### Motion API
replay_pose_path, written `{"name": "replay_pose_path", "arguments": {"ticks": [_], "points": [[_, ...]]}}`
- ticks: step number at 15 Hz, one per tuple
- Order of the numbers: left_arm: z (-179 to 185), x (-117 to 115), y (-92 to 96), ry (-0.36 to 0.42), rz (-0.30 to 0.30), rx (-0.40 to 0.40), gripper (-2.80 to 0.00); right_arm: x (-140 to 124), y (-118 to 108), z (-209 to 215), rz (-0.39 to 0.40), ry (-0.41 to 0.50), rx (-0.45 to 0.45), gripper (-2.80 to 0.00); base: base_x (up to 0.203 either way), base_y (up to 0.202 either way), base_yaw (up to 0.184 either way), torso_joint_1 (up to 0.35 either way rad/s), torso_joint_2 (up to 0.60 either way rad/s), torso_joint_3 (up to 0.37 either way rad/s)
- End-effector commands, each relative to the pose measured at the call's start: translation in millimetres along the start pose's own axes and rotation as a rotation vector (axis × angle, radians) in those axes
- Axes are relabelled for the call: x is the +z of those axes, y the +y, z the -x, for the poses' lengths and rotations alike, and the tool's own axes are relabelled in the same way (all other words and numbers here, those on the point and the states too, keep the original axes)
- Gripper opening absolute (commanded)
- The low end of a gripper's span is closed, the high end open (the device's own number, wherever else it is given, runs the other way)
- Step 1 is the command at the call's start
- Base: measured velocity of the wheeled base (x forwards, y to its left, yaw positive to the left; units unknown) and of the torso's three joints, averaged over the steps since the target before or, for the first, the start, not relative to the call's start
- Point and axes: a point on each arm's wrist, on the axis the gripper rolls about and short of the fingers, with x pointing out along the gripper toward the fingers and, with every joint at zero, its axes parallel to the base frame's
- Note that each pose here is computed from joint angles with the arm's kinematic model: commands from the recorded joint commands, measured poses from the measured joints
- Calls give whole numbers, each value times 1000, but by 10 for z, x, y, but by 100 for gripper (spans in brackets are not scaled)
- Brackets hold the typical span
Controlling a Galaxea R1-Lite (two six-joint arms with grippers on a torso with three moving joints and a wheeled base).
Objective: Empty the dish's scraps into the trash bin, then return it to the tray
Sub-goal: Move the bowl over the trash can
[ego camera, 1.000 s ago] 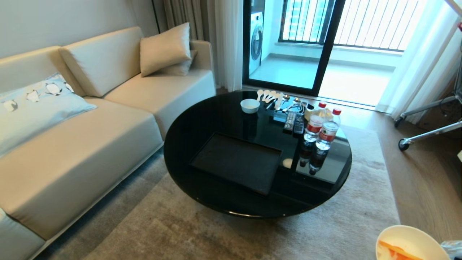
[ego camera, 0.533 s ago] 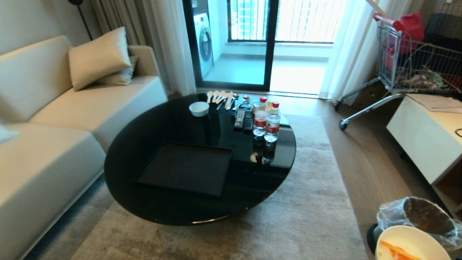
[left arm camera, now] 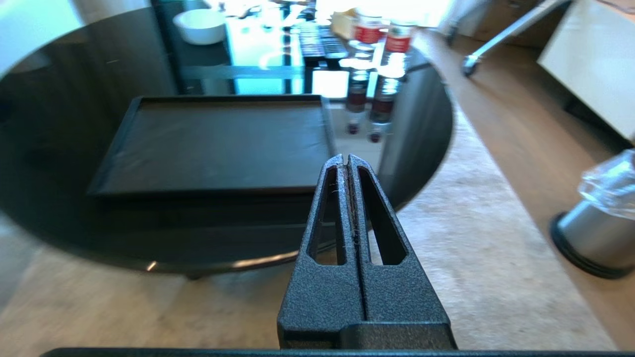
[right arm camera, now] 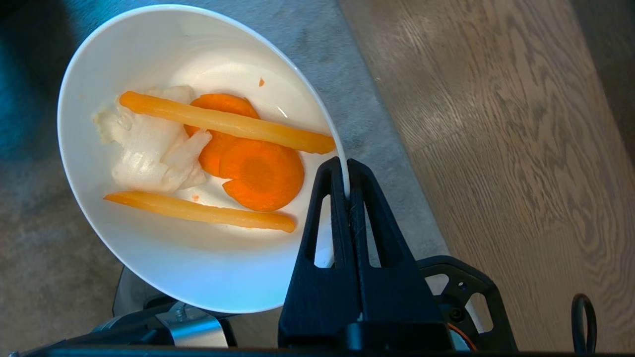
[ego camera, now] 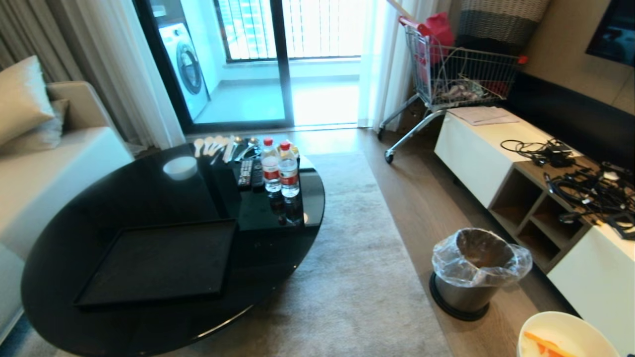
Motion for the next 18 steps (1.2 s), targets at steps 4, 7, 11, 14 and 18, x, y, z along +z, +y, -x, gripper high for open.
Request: {"name": "replay_pose_path", "arguments": {"ticks": [4, 7, 11, 14, 18], "points": [[0, 0, 0, -1, 1, 1, -280, 17, -2, 0, -14, -3, -10, -280, 1, 9, -169, 2, 4, -1], [0, 0, 0, -1, 1, 1, -280, 18, -6, 0, -17, -4, -14, -280, 1, 10, -168, 3, 3, 0], [0, 0, 0, -1, 1, 1, -280, 12, -12, -3, -20, -4, -18, -280, 0, 12, -168, 4, 4, 4], [0, 0, 0, -1, 1, 1, -280, 14, -14, 5, -22, -10, -16, -280, 1, 9, -153, 0, 1, 2], [0, 0, 0, -1, 1, 1, -280, -21, -25, -3, -15, -2, -13, -280, 0, 3, -38, 3, 1, 1]]}}
